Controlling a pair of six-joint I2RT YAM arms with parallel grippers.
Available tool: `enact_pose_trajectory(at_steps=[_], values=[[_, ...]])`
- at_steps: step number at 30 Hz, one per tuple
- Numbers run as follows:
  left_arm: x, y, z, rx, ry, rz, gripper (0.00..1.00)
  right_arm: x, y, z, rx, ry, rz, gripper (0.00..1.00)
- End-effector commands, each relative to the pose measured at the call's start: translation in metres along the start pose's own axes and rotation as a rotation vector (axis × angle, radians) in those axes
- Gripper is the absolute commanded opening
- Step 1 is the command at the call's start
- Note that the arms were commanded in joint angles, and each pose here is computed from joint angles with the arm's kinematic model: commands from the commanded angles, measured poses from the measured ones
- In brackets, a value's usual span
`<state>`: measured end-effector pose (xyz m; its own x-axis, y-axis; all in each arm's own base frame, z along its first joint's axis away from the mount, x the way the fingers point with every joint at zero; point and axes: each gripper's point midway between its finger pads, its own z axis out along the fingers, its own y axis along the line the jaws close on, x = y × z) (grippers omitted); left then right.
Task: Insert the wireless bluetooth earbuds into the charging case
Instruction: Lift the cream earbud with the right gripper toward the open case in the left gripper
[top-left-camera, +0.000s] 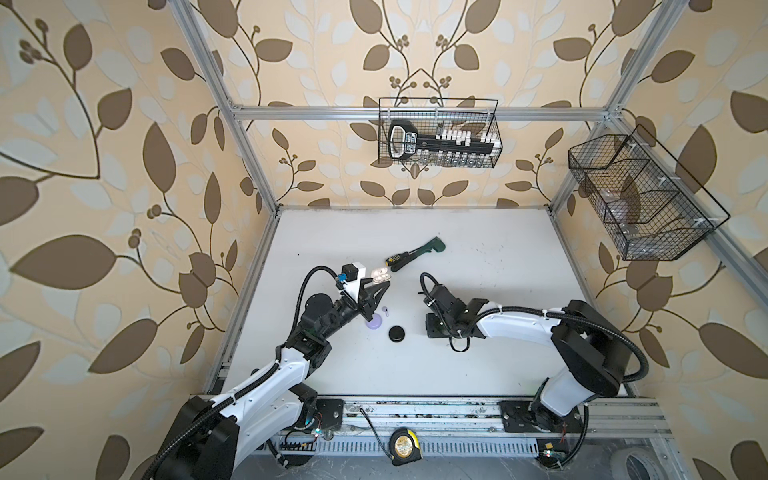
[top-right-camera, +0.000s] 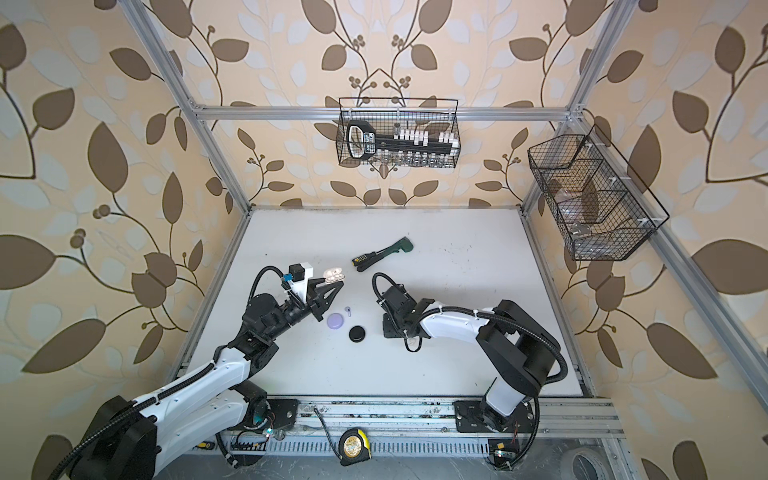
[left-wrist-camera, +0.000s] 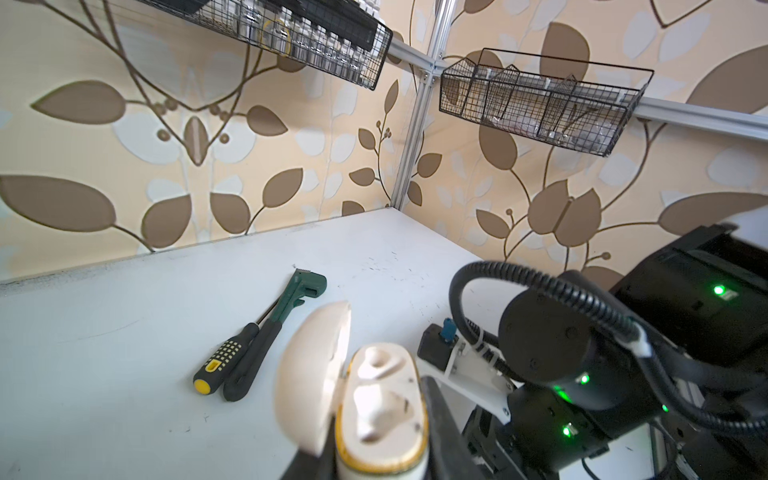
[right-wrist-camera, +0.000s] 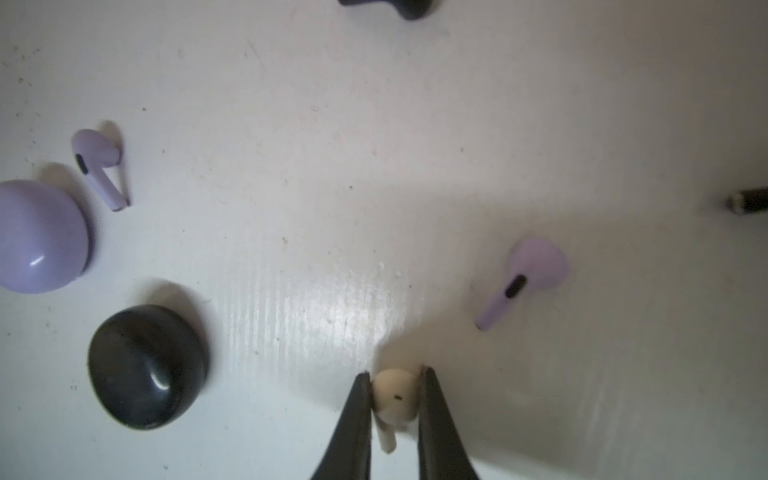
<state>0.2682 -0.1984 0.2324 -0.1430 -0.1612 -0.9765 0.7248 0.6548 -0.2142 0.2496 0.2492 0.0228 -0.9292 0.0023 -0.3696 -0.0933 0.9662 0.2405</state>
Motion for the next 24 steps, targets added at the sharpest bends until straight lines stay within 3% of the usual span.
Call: enact_pose_trajectory(at_steps=[1,13,24], values=[[-0.015,-0.012,0.001,0.063,-0.060,0.082,0.00,-0.013,0.007,-0.014,-0.066,-0.080,0.088,0.15],[-0.002,-0.016,0.024,0.130,-0.044,0.089,0.00,-0.031,-0.006,-0.055,-0.104,-0.240,0.172,0.14],[0.027,-0.036,0.058,0.116,0.019,0.207,0.00,-0.045,-0.013,-0.084,-0.142,-0.320,0.222,0.14]])
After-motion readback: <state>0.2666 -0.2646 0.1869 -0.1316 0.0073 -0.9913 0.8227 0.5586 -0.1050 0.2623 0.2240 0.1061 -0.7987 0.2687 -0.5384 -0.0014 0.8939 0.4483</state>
